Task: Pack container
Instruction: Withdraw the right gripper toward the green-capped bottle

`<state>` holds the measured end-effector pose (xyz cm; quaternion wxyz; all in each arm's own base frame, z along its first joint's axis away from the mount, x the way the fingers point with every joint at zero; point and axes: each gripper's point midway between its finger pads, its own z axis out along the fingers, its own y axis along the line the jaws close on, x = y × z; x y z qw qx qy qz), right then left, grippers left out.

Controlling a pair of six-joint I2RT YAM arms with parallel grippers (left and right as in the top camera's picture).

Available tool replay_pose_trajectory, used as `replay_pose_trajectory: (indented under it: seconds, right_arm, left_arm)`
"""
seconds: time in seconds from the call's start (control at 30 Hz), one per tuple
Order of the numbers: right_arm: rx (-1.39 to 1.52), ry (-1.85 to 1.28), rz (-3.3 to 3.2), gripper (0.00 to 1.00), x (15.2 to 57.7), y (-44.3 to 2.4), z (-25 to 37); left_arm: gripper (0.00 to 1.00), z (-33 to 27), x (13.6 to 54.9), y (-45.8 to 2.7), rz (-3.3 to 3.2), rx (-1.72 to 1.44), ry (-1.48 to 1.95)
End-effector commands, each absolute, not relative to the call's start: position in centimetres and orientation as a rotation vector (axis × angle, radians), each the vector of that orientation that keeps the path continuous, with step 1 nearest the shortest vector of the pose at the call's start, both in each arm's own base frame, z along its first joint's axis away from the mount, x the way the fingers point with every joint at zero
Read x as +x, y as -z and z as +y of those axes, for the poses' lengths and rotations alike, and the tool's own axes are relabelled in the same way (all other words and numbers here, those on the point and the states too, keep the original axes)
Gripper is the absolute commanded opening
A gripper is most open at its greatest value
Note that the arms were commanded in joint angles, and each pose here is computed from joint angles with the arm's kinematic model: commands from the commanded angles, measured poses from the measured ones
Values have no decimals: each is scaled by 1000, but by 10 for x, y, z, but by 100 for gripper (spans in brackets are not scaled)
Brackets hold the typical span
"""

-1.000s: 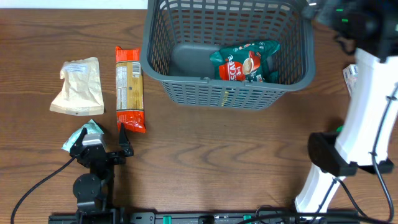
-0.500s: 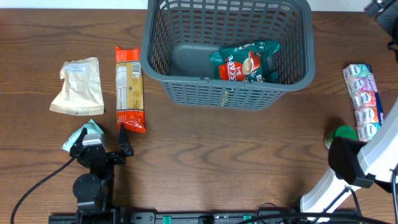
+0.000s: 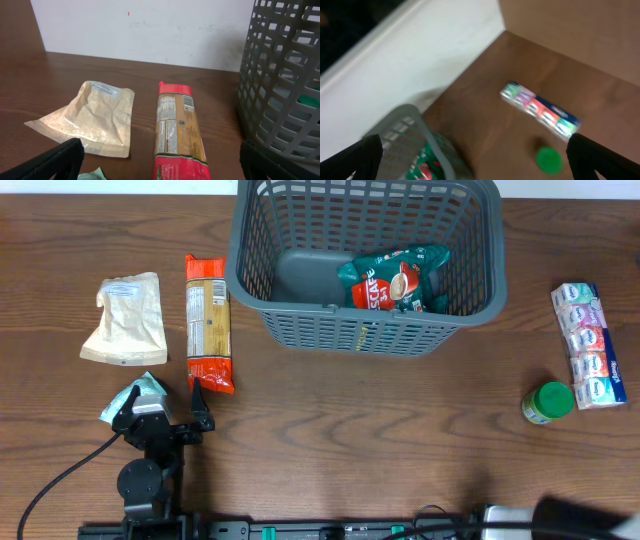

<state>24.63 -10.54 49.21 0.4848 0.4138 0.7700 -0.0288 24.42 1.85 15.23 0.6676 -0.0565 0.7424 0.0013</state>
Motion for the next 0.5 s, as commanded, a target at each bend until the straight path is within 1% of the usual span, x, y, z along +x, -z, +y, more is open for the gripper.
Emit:
replay_pose_trajectory:
  seconds: [0.0, 0.1, 0.2, 0.33, 0.47]
  right_arm:
    - [1189, 178, 1837, 99, 216, -471, -124]
    - [1344, 256, 1804, 99, 192, -448, -136]
    - [1444, 296, 1846, 99, 186, -417, -141]
    - [1569, 348, 1917, 99, 193, -372, -148]
    - [1627, 396, 1967, 99, 215, -331, -162]
  left_arm:
    - [98, 21, 243, -136, 1723, -151, -4]
    - [99, 21, 243, -136, 1723, -151, -4]
    - [99, 21, 243, -136, 1723, -151, -4]
    - [99, 21, 243, -136, 1723, -151, -4]
    - [99, 21, 243, -136, 1723, -151, -4]
